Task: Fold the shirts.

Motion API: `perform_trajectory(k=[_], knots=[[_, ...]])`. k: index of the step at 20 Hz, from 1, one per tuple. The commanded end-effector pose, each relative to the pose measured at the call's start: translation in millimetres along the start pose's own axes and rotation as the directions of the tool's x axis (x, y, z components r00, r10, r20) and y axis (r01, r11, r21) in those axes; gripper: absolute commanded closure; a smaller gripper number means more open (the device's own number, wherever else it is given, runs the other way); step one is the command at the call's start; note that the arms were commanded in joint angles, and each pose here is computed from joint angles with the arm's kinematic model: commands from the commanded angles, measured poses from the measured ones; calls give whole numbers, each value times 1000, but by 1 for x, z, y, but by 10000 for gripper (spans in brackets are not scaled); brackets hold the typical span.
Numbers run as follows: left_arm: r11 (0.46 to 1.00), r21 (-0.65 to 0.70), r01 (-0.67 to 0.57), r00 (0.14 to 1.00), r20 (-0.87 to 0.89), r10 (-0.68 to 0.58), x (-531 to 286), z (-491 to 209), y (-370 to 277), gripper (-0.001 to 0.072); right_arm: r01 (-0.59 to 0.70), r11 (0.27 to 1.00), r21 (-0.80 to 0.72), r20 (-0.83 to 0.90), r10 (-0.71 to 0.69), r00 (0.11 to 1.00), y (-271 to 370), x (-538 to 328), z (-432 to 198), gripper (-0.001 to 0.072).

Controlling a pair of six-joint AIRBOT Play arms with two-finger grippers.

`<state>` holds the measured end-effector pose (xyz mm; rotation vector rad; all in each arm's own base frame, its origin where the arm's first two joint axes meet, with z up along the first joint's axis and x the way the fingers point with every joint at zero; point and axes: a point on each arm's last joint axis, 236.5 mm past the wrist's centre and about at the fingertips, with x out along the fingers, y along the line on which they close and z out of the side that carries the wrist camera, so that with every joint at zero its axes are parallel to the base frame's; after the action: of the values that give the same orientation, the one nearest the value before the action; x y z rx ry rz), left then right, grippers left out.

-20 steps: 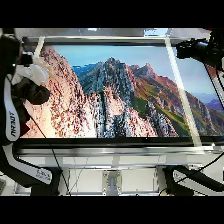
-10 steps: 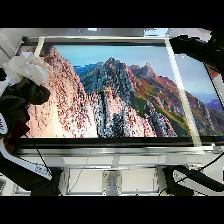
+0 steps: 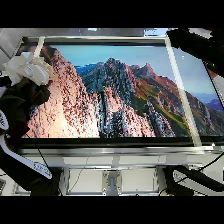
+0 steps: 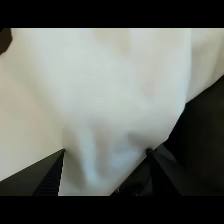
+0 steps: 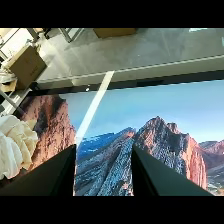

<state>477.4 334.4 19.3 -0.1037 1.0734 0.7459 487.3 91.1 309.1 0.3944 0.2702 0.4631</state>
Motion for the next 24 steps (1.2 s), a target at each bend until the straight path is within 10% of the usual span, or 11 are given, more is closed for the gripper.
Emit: perform_trajectory(k=[1, 3, 5, 6, 11, 15, 21, 24], knots=[[1000, 10, 10, 1000, 6, -10, 7, 1, -4, 100, -12, 1000, 14, 5, 12, 1000, 3, 0, 1, 303], [1000, 13, 9, 999, 32, -10, 8, 7, -4, 158, -12, 1000, 14, 4, 12, 1000, 3, 0, 1, 303], [1000, 15, 15, 998, 67, -16, 8, 15, -6, 618, -14, 1000, 14, 2, 14, 1000, 3, 0, 1, 303], [1000, 24, 17, 997, 81, -19, 8, 18, -7, 696, -15, 1000, 16, 3, 15, 1000, 4, 0, 1, 303], [996, -8, 92, 988, 126, -91, -22, 38, -20, 696, -22, 999, 31, 18, 22, 1000, 5, 0, 4, 304], [919, 59, 389, 852, 357, -383, -147, 95, -91, 696, -31, 996, 82, 104, 22, 994, 6, -3, 25, 303], [568, 523, 635, 356, 455, -817, -429, 66, -207, 696, 43, 998, -48, 113, -37, 993, 6, -21, 33, 304], [277, 687, 672, 87, 299, -950, -550, -5, -240, 697, 152, 956, -250, 52, -143, 988, -4, -40, 24, 304]])
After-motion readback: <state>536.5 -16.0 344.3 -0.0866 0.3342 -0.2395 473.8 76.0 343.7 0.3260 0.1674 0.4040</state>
